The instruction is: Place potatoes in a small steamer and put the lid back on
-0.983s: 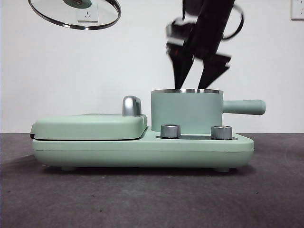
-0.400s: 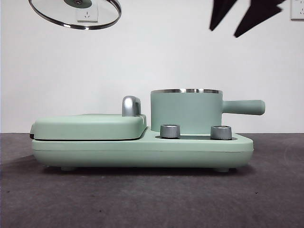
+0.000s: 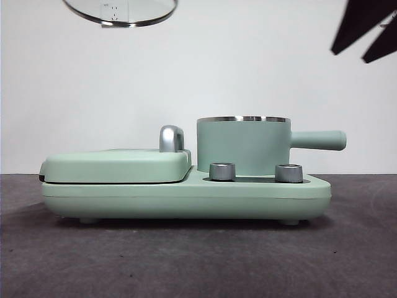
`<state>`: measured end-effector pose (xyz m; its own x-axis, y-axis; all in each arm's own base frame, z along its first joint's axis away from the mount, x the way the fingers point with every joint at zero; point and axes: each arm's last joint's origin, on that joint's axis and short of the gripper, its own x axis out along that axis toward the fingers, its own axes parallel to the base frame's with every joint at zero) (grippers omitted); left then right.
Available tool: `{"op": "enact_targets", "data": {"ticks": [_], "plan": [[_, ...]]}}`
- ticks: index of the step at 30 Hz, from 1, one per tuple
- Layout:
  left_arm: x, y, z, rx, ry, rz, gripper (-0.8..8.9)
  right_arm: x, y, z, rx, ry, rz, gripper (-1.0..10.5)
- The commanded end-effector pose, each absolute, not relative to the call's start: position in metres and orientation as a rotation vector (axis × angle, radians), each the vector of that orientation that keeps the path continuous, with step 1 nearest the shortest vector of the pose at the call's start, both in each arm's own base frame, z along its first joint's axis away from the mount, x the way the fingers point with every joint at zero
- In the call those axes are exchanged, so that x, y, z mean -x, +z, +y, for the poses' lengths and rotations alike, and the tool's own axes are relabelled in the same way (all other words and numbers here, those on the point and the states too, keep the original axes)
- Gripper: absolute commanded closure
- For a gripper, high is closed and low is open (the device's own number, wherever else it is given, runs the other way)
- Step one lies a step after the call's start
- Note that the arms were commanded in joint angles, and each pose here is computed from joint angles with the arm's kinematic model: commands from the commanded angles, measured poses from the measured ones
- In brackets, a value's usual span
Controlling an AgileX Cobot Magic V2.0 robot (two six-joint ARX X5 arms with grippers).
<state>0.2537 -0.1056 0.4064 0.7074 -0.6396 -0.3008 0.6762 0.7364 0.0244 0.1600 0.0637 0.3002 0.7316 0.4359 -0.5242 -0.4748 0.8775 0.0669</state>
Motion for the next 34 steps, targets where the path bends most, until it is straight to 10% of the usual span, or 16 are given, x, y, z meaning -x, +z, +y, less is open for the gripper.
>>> {"op": "enact_targets", "data": {"ticks": [1, 34], "plan": [[-0.262, 0.408, -0.117, -0.136, -0.761, 0.238, 8.0, -0.147, 0.301, 0.06, 0.057, 0.506, 0.507, 6.5], [-0.354, 0.302, -0.235, -0.133, -0.93, 0.159, 8.0, -0.102, 0.298, 0.043, 0.063, 0.496, 0.538, 6.5]]}}
